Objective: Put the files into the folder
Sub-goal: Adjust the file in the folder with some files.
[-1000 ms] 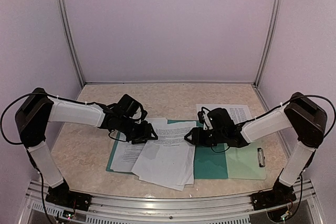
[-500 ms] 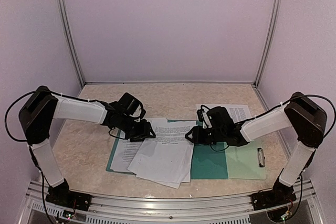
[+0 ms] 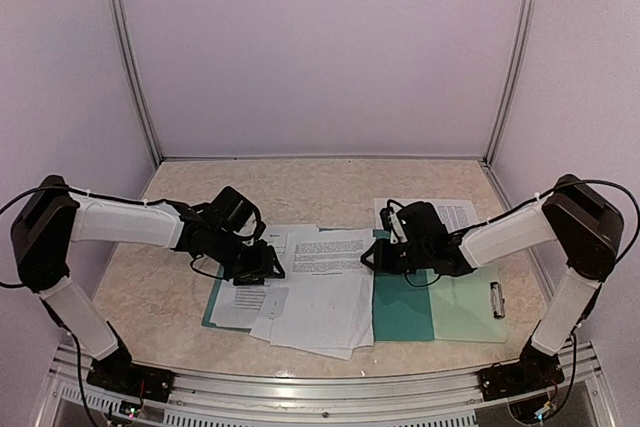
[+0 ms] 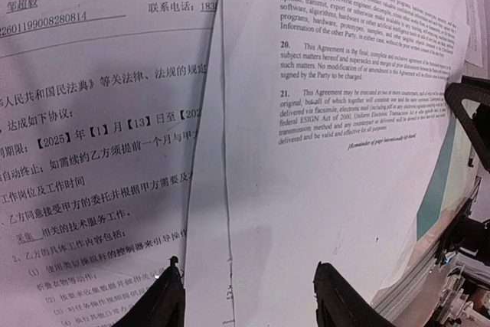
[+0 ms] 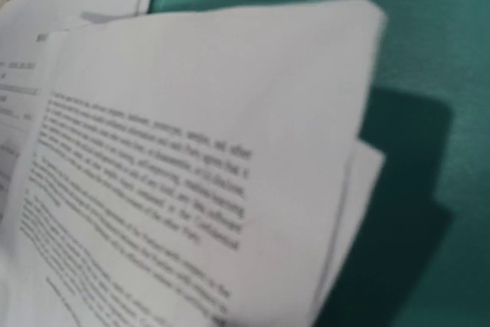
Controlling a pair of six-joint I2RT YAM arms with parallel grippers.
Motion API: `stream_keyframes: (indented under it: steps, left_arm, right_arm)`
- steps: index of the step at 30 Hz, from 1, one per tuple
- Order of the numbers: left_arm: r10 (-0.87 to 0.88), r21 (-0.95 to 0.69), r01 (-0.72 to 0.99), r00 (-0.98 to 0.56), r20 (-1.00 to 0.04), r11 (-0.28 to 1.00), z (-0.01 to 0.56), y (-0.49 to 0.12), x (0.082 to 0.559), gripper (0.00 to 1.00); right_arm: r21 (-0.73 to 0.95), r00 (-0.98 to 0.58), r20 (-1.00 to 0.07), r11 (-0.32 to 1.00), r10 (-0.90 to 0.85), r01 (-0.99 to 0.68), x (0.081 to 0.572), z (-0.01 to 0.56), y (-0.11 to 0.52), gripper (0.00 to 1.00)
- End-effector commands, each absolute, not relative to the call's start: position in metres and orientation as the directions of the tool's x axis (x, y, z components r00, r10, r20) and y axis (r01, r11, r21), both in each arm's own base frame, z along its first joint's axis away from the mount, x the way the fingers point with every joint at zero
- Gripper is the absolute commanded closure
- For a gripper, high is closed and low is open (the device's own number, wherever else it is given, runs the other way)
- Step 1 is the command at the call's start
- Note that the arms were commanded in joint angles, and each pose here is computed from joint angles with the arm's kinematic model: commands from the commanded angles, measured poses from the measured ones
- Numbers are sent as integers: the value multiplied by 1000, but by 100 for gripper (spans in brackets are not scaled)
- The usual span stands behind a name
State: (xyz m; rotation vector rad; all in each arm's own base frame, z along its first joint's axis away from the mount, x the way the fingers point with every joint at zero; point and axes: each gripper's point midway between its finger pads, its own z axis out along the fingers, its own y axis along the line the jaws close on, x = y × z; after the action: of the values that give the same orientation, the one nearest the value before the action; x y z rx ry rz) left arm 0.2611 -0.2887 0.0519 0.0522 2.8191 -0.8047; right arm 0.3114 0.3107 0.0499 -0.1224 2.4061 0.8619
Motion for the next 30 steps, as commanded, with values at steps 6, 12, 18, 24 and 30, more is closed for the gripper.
stream_keyframes:
  steps: [6,12,18,24,30]
  left_arm:
    - [-49,-481,36,-985,-163,876,48,-274,233,45]
    - [-61,-476,23,-985,-160,879,49,-270,228,45]
    - [-74,-482,13,-984,-161,876,55,-267,222,45]
    - [-66,-472,23,-983,-170,881,56,-268,218,45]
    - [-70,-452,38,-973,-219,891,66,-263,221,45]
  right_arm:
    - [590,-838,-531,765,124,-260,297,60,303,53]
    - [588,-862,-497,768,96,-254,265,52,300,47]
    - [587,-884,-468,754,20,-294,224,54,314,42]
    - [589,-902,-433,756,-3,-285,183,53,314,41]
    - [571,-912,-407,766,-49,-296,155,47,318,40]
